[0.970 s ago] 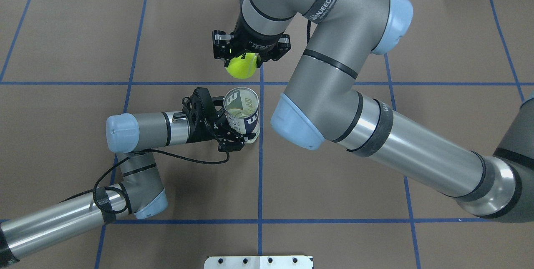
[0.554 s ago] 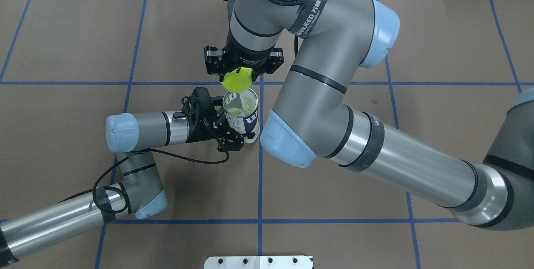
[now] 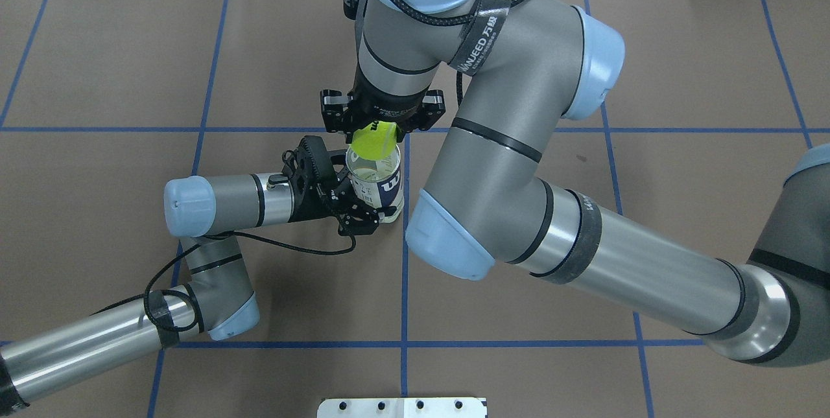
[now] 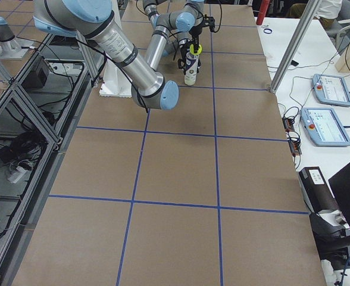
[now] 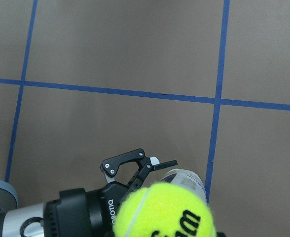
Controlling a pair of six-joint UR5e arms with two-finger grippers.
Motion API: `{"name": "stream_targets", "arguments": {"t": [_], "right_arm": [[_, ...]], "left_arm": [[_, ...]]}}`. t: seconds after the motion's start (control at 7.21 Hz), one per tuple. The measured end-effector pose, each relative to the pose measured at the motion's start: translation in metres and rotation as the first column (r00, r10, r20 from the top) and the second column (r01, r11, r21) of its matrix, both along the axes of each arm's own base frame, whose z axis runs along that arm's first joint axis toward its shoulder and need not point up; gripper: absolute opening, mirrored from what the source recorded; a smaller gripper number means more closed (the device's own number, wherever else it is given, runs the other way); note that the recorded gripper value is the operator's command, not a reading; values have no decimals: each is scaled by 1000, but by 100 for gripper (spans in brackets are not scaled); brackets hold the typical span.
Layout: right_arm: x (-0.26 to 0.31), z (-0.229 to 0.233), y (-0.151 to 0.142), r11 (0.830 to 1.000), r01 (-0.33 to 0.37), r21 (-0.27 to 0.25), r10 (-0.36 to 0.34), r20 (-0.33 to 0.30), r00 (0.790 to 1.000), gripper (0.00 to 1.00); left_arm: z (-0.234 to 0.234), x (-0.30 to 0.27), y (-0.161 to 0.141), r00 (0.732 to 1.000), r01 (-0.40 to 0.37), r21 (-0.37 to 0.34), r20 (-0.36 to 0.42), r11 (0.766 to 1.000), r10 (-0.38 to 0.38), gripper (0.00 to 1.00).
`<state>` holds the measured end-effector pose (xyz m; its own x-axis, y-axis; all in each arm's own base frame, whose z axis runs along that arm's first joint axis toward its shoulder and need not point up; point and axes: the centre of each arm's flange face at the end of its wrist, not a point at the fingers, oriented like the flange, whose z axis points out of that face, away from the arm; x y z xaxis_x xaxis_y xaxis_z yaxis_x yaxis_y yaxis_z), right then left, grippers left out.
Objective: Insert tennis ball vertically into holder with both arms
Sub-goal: 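Lower the second ball into the can and open the right gripper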
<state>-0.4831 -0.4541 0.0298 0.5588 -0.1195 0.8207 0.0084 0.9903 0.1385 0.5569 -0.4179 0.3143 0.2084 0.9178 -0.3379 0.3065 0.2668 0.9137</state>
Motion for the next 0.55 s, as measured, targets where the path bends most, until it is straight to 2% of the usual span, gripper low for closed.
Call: {"name": "stream_targets", "arguments": {"t": [0.14, 0.28, 0.55], "right_arm": [[-3, 1, 3, 1000, 0, 3, 0, -4, 1000, 86], [-5, 2, 4, 1000, -2, 8, 2, -9, 1000, 97], [-6, 1, 6, 1000, -4, 15, 4, -9, 1000, 98]], "left_arm": [[0, 0, 0, 1000, 0, 1, 0, 1000, 0, 99], [-1, 0, 0, 1000, 0, 1, -1, 1000, 0, 99], [-1, 0, 0, 1000, 0, 1, -2, 1000, 0, 99]]}}
